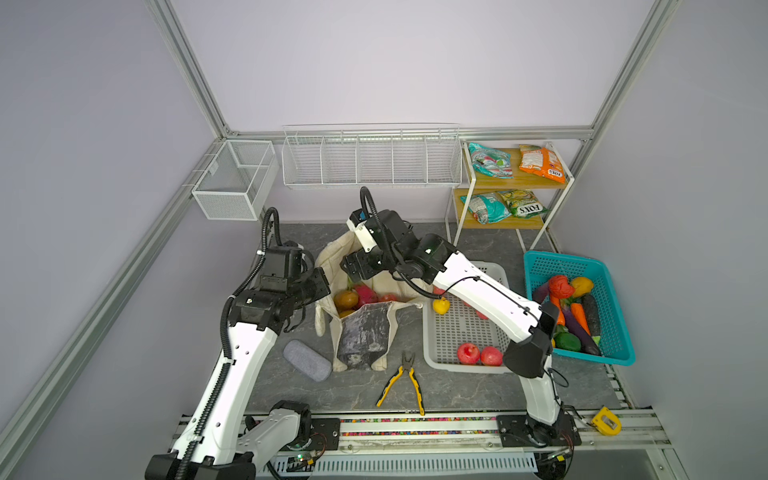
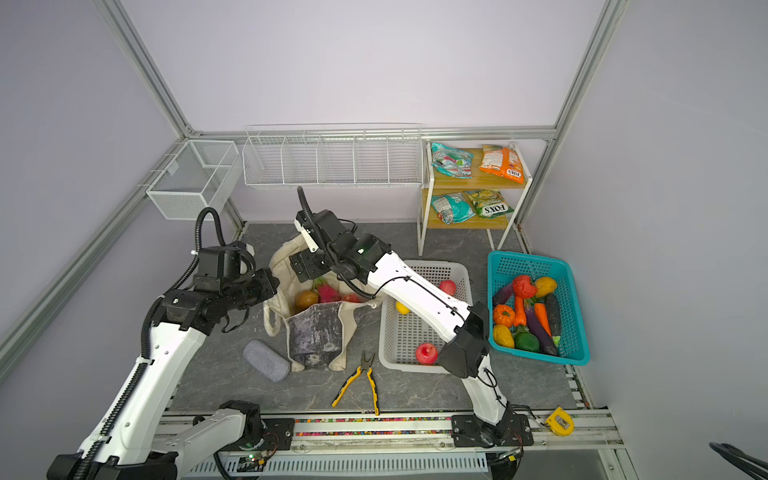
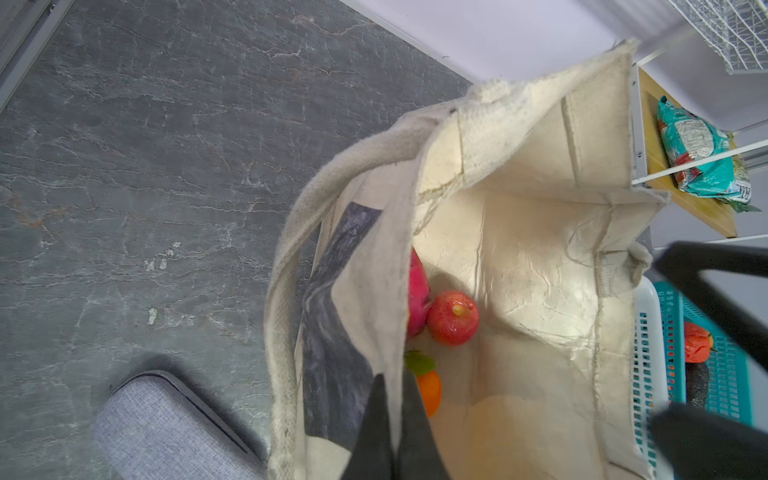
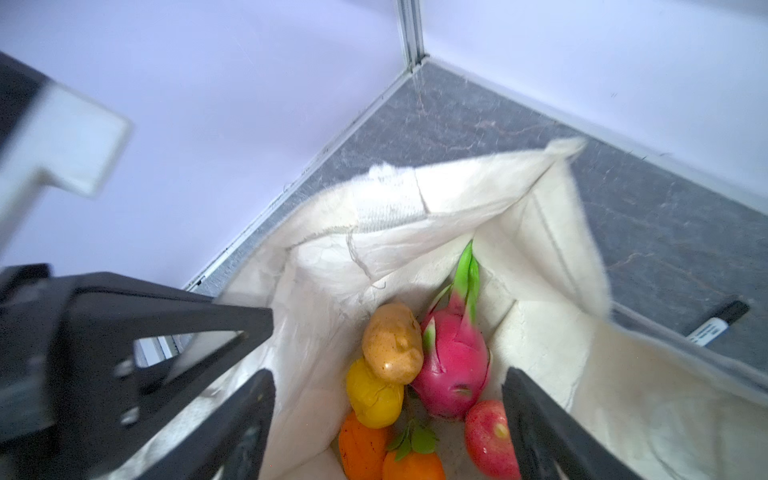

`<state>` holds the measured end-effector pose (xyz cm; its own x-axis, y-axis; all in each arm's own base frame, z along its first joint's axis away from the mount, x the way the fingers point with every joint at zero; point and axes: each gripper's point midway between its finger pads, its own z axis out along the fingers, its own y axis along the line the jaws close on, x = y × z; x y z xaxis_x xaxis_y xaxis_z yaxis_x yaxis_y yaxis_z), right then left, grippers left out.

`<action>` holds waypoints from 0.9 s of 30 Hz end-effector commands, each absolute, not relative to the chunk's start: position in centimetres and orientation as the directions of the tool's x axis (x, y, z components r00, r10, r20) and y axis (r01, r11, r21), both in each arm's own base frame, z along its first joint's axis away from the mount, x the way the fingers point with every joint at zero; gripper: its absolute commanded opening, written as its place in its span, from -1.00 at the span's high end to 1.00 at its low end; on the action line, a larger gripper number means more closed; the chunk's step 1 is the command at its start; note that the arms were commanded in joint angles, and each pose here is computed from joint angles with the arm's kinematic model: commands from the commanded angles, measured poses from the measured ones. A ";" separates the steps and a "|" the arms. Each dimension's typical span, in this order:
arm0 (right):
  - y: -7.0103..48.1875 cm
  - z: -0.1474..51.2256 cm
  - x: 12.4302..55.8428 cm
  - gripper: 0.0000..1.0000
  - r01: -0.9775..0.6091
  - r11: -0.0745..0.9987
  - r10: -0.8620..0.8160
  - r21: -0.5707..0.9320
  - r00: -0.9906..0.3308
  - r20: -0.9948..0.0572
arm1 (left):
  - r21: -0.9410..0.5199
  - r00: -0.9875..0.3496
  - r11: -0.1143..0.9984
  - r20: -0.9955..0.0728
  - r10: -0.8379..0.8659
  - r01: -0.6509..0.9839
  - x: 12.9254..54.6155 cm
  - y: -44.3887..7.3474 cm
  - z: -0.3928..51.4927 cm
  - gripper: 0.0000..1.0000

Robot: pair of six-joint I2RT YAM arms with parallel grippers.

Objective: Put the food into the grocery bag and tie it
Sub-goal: 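Lower the potato into the bag beside the dragon fruit and release, then raise the right gripper out of the bag and move over the teal basket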

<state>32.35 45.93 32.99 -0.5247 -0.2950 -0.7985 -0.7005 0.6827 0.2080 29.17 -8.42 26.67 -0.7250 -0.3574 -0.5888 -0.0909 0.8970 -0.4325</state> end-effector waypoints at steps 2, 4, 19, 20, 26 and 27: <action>40.7 38.1 34.0 -0.76 -0.657 0.741 -0.246 0.138 -0.456 -0.855 | -0.449 -0.698 0.890 -0.615 -0.368 -0.074 29.2 -8.4 28.0 1.00; 38.2 39.6 34.8 -0.76 -0.617 0.779 -0.222 0.112 -0.438 -0.871 | -0.448 -0.696 0.891 -0.616 -0.368 -0.075 29.1 -8.4 27.9 1.00; 6.8 34.2 37.6 -0.76 0.274 0.955 0.230 0.112 -0.446 -0.865 | -0.452 -0.701 0.889 -0.608 -0.373 -0.081 28.8 -8.3 27.4 1.00; 5.1 33.8 37.1 -0.76 0.323 0.938 0.268 0.128 -0.437 -0.859 | -0.453 -0.703 0.888 -0.606 -0.373 -0.081 28.9 -8.4 27.3 1.00; -5.2 29.1 33.2 -0.76 0.649 0.740 0.493 0.175 -0.347 -0.797 | -0.459 -0.706 0.885 -0.602 -0.373 -0.076 29.1 -8.6 27.3 1.00; -6.6 28.3 32.4 -0.76 0.695 0.696 0.526 0.178 -0.326 -0.785 | -0.461 -0.706 0.884 -0.601 -0.374 -0.076 29.2 -8.7 27.3 1.00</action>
